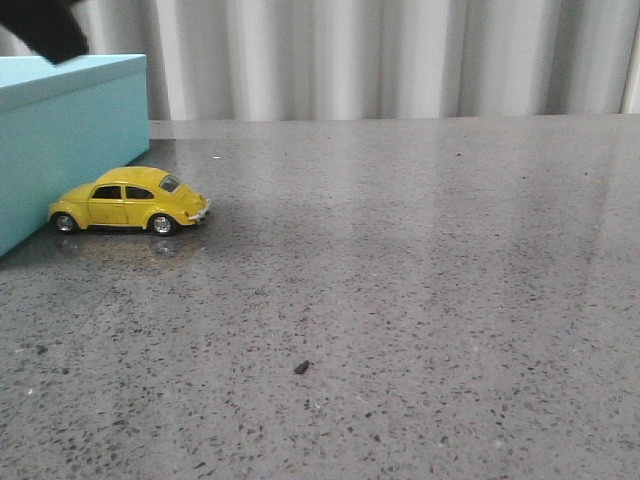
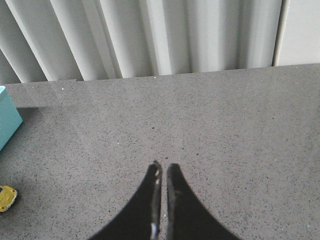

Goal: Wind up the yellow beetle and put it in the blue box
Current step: 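Lower the open left gripper over the car beside the blue box, then close the left gripper around the car's body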

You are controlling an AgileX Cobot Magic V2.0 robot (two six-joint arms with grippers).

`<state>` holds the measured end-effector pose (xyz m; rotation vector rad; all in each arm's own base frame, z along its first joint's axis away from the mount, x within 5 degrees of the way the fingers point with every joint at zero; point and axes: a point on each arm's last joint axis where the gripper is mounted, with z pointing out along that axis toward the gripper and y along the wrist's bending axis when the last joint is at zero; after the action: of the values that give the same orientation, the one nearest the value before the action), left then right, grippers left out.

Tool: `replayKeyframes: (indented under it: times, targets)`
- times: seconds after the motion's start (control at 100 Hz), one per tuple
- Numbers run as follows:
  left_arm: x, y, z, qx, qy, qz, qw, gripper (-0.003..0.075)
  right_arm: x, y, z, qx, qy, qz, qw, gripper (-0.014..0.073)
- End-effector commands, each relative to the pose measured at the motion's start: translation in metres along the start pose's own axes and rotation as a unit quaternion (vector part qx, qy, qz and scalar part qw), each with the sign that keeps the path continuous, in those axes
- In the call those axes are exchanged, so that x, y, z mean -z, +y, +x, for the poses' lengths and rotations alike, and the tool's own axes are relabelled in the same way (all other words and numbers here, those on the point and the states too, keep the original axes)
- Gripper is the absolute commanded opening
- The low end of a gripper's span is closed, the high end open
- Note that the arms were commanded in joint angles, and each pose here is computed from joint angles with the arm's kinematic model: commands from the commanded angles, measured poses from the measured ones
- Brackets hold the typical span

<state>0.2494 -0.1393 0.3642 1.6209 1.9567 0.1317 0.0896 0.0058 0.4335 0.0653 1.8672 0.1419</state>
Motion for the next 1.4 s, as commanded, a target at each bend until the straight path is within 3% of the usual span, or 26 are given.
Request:
replayKeyframes:
  times: [0.0,0.52,1.39]
  targets:
    - [0.004,0.007,-0.009,-0.007,-0.023,-0.026,0.999,0.0472,0.004,0.001,-0.013,0.005,-0.050,-0.002,0.999,-0.0061]
    - [-0.058,0.010,-0.012,-0.014,0.012,0.026,0.999,0.0472,0.004,0.001,-0.014,0.005,-0.056,-0.002,0.998,-0.0061]
    - [-0.099,0.009,-0.006,-0.067,0.059,0.059,0.994,0.0472,0.002,0.000,-0.011,0.005,-0.053,-0.001,0.999,-0.0061]
